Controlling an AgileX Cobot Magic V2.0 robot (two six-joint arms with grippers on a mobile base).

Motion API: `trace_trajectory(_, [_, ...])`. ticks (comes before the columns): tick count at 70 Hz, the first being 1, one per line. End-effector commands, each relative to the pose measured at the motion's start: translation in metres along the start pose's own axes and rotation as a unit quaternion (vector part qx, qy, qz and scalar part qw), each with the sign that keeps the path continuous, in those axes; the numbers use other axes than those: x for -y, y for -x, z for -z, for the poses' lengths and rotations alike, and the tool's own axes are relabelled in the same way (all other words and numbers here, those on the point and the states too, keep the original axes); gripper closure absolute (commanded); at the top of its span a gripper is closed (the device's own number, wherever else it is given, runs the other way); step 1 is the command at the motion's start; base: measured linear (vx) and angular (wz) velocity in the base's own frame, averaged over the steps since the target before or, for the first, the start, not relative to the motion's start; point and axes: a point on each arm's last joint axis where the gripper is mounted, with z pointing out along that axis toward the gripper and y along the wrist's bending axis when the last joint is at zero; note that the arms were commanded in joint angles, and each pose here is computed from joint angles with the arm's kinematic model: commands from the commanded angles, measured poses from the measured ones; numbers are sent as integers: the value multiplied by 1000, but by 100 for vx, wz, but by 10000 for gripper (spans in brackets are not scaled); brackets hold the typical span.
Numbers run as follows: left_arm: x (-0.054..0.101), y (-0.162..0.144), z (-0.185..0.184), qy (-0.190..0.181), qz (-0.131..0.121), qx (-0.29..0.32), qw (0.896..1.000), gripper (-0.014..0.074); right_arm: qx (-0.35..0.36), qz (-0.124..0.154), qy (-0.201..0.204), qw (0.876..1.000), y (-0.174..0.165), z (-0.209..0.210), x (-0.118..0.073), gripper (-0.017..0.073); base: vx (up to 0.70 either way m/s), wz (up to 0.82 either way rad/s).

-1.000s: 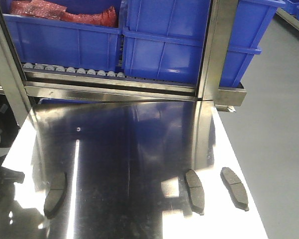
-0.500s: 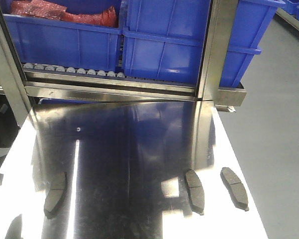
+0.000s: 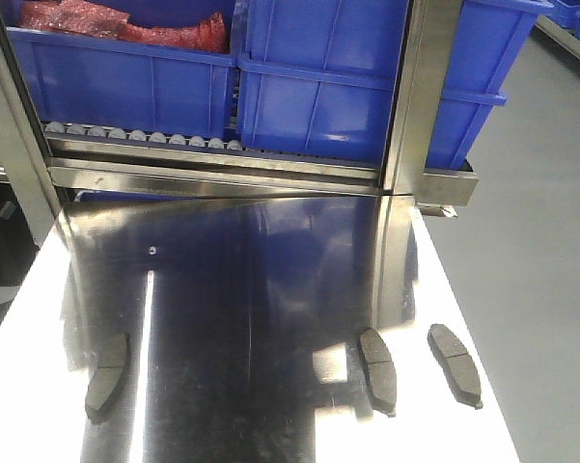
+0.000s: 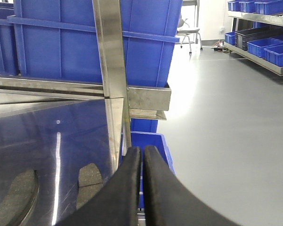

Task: Move and align brake pads A on conveyor

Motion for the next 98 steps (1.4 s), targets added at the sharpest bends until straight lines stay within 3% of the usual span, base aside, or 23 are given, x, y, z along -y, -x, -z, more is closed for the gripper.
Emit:
trace_trajectory(1, [0, 11, 12, -1, 1, 47, 999, 473, 41, 5, -4, 999, 6, 1, 1, 560, 0, 0])
trace_trajectory(79, [0, 6, 14, -1, 2, 25, 1000, 473, 48, 5, -4, 999, 7, 1, 1, 560, 0, 0])
trace_trajectory(91, [0, 6, 14, -1, 2, 25, 1000, 473, 109, -4, -4, 994, 21, 3, 1, 560, 0, 0])
trace_trajectory(98, [0, 6, 14, -1, 2, 25, 1000, 473, 98, -1, -3, 995, 38, 4, 0, 560, 0, 0])
